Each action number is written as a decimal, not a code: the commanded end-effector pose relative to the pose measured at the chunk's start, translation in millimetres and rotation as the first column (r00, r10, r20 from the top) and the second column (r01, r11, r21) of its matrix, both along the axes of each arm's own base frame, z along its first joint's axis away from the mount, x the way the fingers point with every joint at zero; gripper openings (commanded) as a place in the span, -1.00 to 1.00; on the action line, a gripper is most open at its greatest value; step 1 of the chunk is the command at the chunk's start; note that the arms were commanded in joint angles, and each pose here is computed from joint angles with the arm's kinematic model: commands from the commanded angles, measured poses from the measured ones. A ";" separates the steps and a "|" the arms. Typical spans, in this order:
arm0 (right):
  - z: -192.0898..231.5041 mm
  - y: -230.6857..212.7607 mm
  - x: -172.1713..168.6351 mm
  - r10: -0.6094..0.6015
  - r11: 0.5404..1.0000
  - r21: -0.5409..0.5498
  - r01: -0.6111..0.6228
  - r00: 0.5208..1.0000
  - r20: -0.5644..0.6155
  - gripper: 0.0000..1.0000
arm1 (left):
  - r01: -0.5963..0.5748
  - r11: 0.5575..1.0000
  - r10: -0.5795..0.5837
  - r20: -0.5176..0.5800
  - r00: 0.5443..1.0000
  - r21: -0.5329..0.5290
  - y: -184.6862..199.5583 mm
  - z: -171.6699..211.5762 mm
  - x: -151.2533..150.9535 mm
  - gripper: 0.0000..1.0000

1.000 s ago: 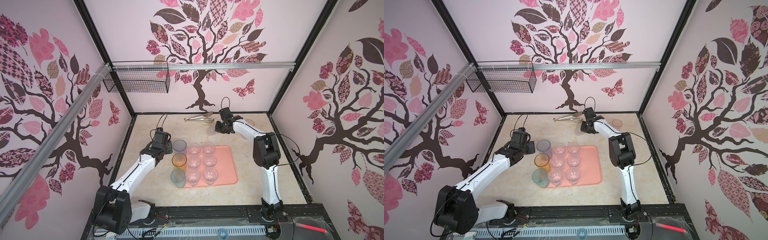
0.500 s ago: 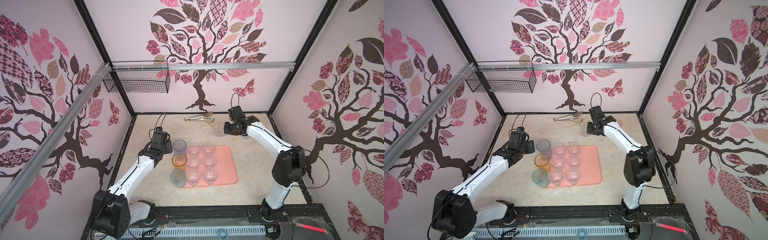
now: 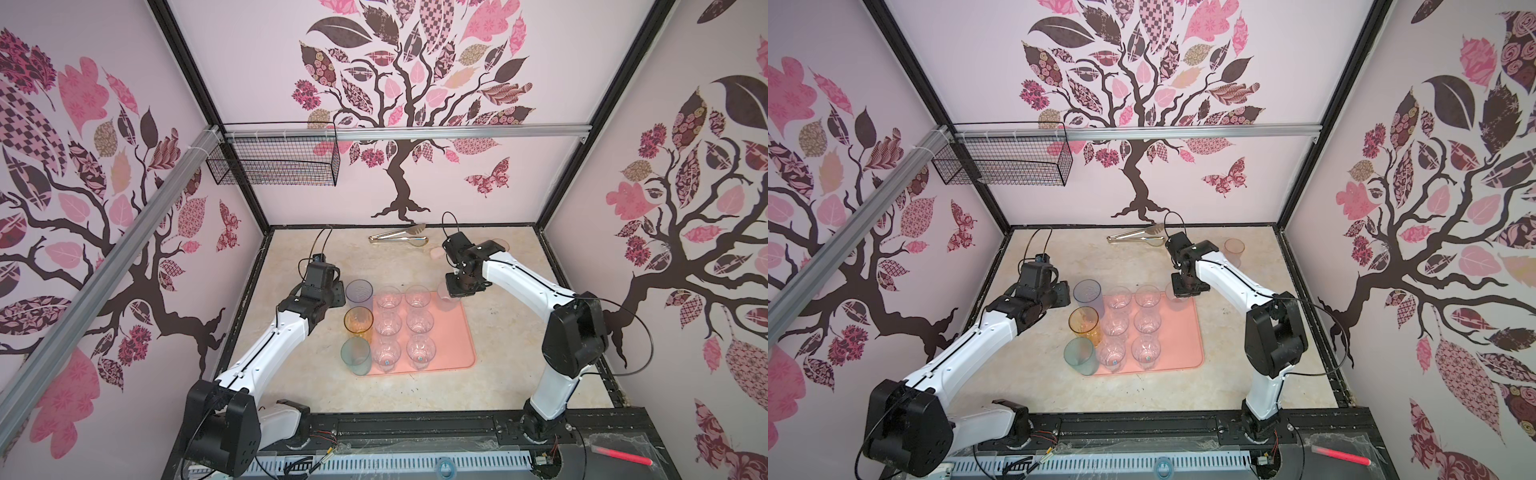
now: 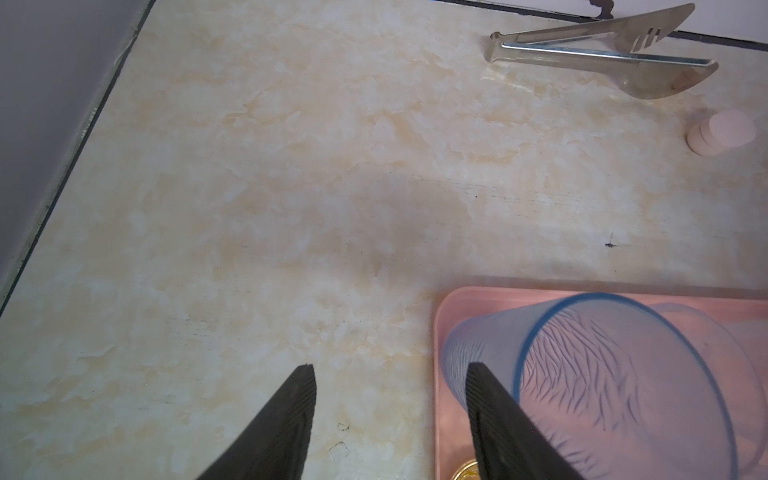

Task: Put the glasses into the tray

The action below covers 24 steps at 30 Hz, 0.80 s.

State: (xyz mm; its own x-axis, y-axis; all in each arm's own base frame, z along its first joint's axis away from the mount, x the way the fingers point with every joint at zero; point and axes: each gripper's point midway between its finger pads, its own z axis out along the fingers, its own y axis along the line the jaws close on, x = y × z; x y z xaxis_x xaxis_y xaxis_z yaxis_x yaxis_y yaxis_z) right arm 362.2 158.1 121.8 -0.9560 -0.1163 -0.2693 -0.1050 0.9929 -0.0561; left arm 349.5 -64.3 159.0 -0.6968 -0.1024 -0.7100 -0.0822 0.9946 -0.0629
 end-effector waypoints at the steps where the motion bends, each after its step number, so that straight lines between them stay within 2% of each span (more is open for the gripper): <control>1: -10.9 -1.4 4.2 0.001 1.000 -0.030 -0.002 1.000 -0.032 -0.98 | -0.004 1.000 0.004 0.009 1.000 0.000 2.5 -0.4 -2.1 0.24; 8: -33.2 -6.5 6.0 0.007 0.997 -0.079 -0.012 0.998 -0.061 -0.98 | -0.003 1.000 0.003 0.004 1.000 0.003 2.3 -2.5 -1.6 0.24; 18: -43.9 -0.2 11.7 0.013 0.998 -0.063 -0.017 0.997 -0.070 -0.92 | -0.001 1.000 0.001 0.002 1.000 0.003 2.0 -3.7 -2.4 0.24; 20: -40.3 -0.1 12.5 0.013 0.998 -0.061 -0.016 0.998 -0.062 -0.86 | -0.001 1.000 0.001 0.003 1.000 0.001 1.9 -3.6 -2.0 0.24; 24: -26.0 1.3 13.5 0.018 0.999 -0.048 -0.020 0.999 -0.044 -0.59 | -0.001 1.000 0.001 0.003 1.000 0.001 1.9 -3.5 -1.8 0.24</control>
